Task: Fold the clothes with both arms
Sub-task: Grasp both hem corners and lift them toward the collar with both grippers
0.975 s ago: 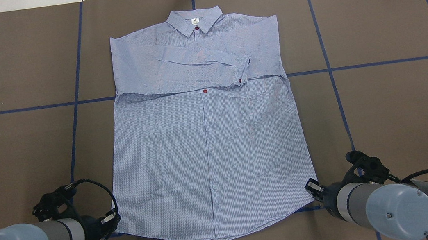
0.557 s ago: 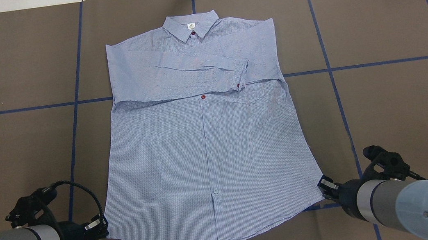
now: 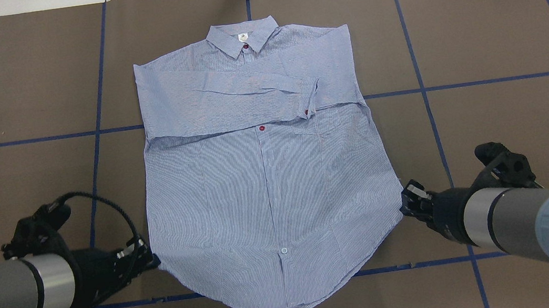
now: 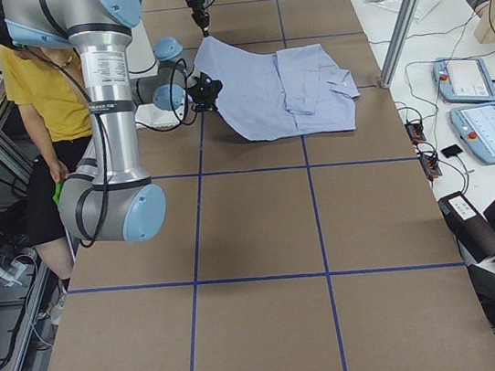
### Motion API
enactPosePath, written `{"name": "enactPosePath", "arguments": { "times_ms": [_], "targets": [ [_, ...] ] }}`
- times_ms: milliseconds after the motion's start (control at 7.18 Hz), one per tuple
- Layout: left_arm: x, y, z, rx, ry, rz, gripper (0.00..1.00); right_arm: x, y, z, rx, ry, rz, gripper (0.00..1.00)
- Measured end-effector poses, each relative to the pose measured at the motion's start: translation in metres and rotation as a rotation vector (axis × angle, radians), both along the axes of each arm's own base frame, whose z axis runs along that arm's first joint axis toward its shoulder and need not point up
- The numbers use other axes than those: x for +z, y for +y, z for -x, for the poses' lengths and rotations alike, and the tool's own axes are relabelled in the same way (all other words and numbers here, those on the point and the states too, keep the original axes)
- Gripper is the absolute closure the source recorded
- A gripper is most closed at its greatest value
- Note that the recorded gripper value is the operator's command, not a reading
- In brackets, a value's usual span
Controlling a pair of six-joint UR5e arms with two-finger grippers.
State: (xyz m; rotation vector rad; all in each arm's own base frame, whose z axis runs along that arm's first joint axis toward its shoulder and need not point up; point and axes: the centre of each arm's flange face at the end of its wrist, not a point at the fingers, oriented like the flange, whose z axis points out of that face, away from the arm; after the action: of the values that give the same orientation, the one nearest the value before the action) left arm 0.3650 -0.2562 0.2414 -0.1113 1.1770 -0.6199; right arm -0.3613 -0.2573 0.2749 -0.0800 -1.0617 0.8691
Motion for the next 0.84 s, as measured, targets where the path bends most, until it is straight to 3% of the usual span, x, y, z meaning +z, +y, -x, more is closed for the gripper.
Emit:
{"name": "enactPosePath", "arguments": {
  "times_ms": [418, 836],
  "targets": [
    [0.000, -0.134, 0.020, -0.176, -0.009, -0.042, 1.00, -0.029, -0.103, -0.014, 0.220, -0.015, -0.005, 1.00],
    [0.026, -0.235, 0.052, -0.308, 0.025, -0.056, 1.00, -0.034, -0.226, -0.011, 0.393, 0.049, 0.029, 1.00]
  ]
}}
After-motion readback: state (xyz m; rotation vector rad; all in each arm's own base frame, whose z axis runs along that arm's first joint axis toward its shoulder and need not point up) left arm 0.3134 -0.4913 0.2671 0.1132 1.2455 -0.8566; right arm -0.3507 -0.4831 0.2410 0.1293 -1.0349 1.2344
